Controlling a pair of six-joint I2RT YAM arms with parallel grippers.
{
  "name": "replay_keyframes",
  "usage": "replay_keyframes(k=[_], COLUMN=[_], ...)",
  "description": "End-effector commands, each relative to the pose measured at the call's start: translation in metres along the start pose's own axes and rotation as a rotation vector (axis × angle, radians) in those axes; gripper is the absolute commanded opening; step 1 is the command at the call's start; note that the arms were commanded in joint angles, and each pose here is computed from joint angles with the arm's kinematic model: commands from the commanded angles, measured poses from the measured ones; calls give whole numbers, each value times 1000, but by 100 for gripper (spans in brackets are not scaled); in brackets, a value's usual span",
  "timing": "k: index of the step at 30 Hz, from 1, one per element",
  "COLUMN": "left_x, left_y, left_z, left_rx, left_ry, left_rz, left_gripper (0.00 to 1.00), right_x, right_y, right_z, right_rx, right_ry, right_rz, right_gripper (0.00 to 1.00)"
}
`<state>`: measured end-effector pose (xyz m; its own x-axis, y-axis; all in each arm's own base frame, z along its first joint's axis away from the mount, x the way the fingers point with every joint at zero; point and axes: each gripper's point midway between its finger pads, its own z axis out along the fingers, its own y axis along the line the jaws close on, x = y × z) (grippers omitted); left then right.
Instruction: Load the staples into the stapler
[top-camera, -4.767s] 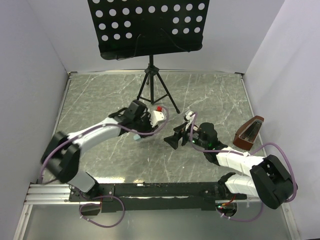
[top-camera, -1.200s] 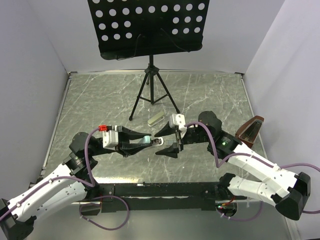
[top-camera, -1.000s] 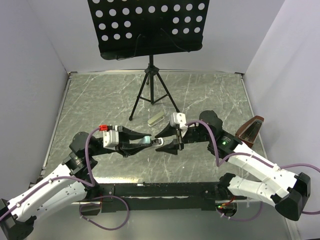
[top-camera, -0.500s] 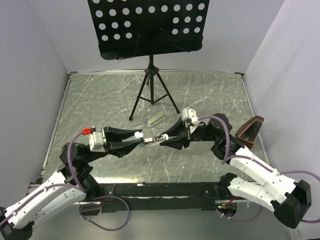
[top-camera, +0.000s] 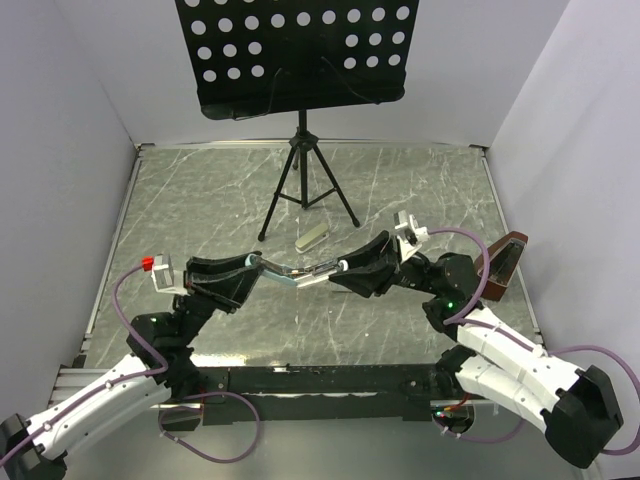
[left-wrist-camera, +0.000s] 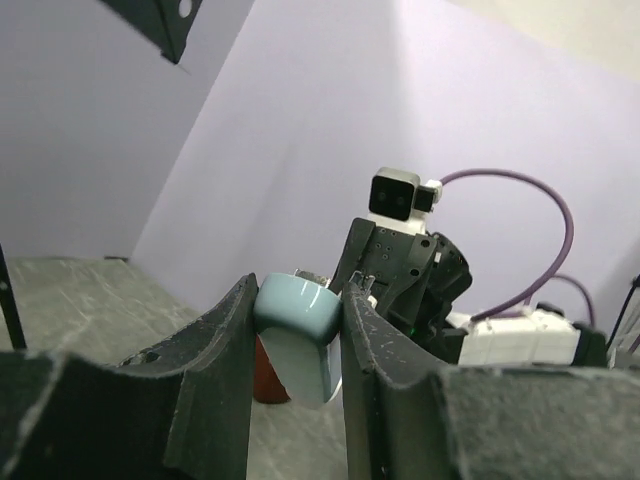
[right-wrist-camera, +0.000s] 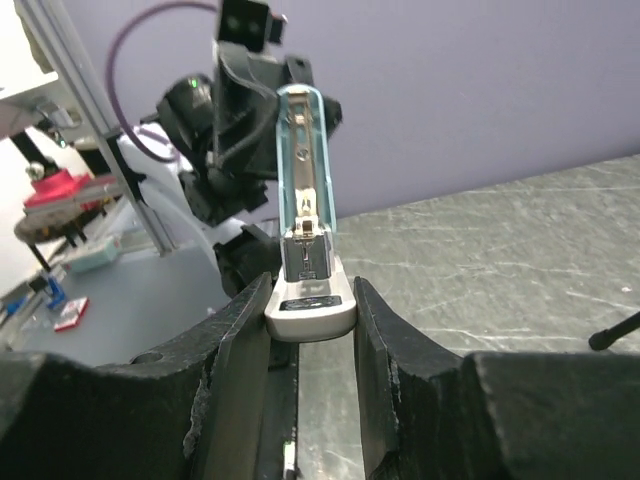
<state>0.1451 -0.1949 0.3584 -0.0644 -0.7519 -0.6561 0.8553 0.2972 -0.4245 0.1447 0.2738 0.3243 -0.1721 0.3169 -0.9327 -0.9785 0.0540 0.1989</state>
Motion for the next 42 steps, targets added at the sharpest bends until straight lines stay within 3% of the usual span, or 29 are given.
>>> replay_keyframes(k=[1,10,15,19,26,29,34,36,42], left_x=[-60,-40,-41,-44,-52,-51,-32,-10,19], left_y=[23,45,46,54,62,61,60,76,97], left_z=[-4,-11,-10,-11,-10,-4,13,7,3], left_rx=[-157,-251,-265,-348,-491,-523,-559,-649,-848], left_ry=[-309,-296,-291,-270,-161,-76,192,316,463], left_rz=[-144,-327,-335,-279,-118,-60,99,113,26], left_gripper=[1,7,20,51,80,87,93,95,96], right_x=[-57,-59,-51,-38,-16,-11,-6,-1,10], right_y=[2,-11,-16,-18,-24,-26,-39,-44,-52], right_z=[-7,-20,-20,-14,-5,-4,-4,-5,-3], right_rx=[68,180,192,167,132,129,171,190,210], right_ry=[-232,-304,-280,-207,-75,-44,-6,7,24], right_rz=[-122,-107,-103,-107,-109,-119,-146,-145,-130], right_gripper=[0,0,0,0,0,0,0,0,0])
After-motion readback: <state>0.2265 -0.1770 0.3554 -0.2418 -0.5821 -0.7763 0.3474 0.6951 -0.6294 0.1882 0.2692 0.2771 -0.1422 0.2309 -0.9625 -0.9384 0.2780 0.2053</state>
